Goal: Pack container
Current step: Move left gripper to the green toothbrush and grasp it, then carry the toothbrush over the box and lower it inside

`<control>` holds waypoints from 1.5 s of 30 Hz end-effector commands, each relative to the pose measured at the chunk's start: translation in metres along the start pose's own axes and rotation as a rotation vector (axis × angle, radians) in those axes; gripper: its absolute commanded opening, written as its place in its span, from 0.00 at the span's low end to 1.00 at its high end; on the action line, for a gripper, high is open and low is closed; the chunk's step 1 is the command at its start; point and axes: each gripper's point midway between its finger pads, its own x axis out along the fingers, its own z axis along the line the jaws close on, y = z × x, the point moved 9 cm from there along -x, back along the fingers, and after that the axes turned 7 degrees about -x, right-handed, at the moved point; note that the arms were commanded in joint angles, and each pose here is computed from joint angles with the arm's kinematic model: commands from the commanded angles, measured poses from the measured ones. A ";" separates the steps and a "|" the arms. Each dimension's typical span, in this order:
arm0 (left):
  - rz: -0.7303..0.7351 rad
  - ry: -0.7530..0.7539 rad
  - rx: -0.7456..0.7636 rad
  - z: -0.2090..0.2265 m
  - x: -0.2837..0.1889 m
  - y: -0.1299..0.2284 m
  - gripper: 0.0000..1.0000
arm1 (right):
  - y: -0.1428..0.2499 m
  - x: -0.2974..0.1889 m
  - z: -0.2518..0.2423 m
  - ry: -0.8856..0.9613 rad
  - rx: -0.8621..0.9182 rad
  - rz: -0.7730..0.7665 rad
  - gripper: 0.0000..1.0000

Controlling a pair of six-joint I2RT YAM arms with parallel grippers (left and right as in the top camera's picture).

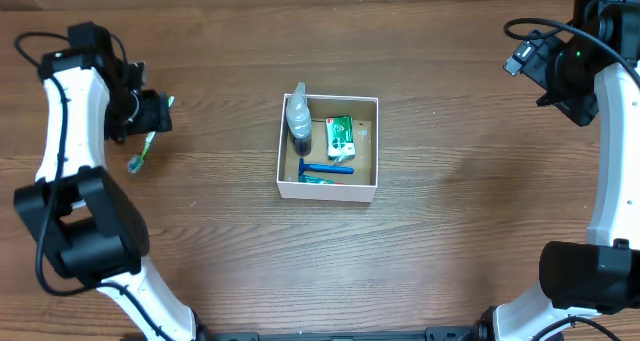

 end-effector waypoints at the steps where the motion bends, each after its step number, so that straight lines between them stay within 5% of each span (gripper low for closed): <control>1: 0.035 -0.032 0.037 0.004 0.024 -0.002 0.81 | 0.000 -0.005 -0.001 -0.008 0.000 -0.015 1.00; 20: 0.081 -0.023 0.209 0.009 0.114 -0.019 0.83 | 0.000 -0.005 -0.001 -0.008 0.000 -0.015 1.00; 22: 0.073 -0.020 0.212 0.009 0.116 -0.021 0.76 | 0.000 -0.005 -0.001 -0.008 0.000 -0.016 1.00; 24: 0.070 -0.008 0.211 0.008 0.116 -0.021 0.50 | 0.000 -0.005 -0.001 -0.008 0.000 -0.016 1.00; 30: 0.085 0.002 0.190 0.006 0.117 -0.019 0.10 | 0.000 -0.005 -0.001 -0.008 0.000 -0.016 1.00; 38: 0.107 0.065 0.086 -0.001 0.094 -0.018 0.04 | 0.000 -0.005 -0.001 -0.008 0.000 -0.016 1.00; 45: -0.140 0.316 0.135 -0.044 -0.037 -0.044 0.04 | 0.000 -0.005 -0.001 -0.008 0.000 -0.016 1.00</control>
